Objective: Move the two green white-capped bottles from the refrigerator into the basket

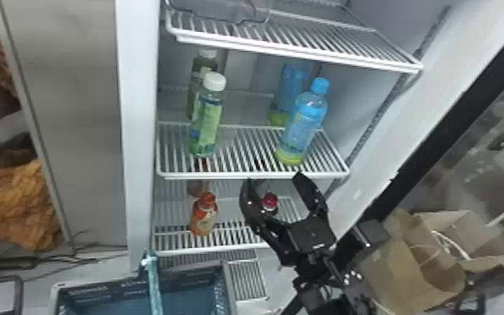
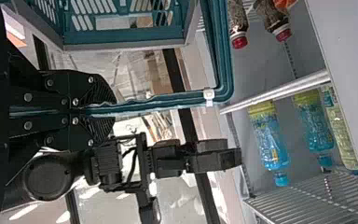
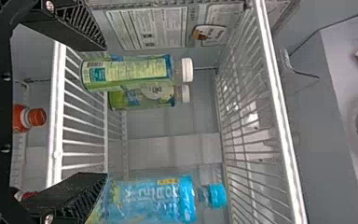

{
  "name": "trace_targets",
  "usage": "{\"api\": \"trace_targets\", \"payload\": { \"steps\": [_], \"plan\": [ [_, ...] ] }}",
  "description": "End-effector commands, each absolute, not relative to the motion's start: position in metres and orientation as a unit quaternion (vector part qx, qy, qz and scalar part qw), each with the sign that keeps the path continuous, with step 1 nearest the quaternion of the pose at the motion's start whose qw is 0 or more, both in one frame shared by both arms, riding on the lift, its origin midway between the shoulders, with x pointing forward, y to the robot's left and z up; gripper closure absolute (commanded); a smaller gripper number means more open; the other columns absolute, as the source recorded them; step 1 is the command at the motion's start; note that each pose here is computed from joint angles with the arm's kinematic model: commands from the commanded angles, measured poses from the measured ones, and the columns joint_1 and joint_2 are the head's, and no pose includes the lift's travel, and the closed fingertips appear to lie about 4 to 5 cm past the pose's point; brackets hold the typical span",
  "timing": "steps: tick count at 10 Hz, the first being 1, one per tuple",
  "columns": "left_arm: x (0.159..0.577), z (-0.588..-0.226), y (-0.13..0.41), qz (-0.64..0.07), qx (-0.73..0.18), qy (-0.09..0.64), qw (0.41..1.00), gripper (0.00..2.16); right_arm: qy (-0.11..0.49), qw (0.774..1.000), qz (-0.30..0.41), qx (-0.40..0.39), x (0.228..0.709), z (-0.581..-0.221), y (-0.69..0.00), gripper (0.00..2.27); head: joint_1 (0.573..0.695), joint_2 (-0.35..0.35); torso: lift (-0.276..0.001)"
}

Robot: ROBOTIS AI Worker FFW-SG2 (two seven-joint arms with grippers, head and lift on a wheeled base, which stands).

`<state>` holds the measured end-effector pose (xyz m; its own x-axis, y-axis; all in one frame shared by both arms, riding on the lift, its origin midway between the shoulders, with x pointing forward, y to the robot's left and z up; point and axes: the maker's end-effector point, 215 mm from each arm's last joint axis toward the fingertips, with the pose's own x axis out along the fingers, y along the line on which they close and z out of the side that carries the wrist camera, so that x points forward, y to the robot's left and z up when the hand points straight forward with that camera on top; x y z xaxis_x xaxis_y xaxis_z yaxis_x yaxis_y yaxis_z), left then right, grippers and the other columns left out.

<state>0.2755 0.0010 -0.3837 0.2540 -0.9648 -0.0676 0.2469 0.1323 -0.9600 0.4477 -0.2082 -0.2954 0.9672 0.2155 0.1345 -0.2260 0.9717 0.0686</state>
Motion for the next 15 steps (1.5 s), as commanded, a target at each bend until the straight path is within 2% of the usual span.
{"api": "trace_targets", "payload": {
  "steps": [1,8,15],
  "plan": [
    [0.276,-0.383,0.001,-0.471,-0.460,0.389,0.644,1.18,-0.060,0.990,0.123,0.045,0.461,-0.297,-0.197,0.07,0.695,-0.326,-0.004],
    [0.277,-0.382,0.000,-0.472,-0.461,0.388,0.644,1.18,-0.057,0.984,0.165,0.044,0.528,-0.294,-0.159,0.07,0.695,-0.231,-0.004],
    [0.279,-0.379,-0.002,-0.476,-0.458,0.385,0.645,1.18,-0.062,0.981,0.183,0.036,0.579,-0.285,-0.140,0.07,0.695,-0.191,-0.004]
  ]
}}
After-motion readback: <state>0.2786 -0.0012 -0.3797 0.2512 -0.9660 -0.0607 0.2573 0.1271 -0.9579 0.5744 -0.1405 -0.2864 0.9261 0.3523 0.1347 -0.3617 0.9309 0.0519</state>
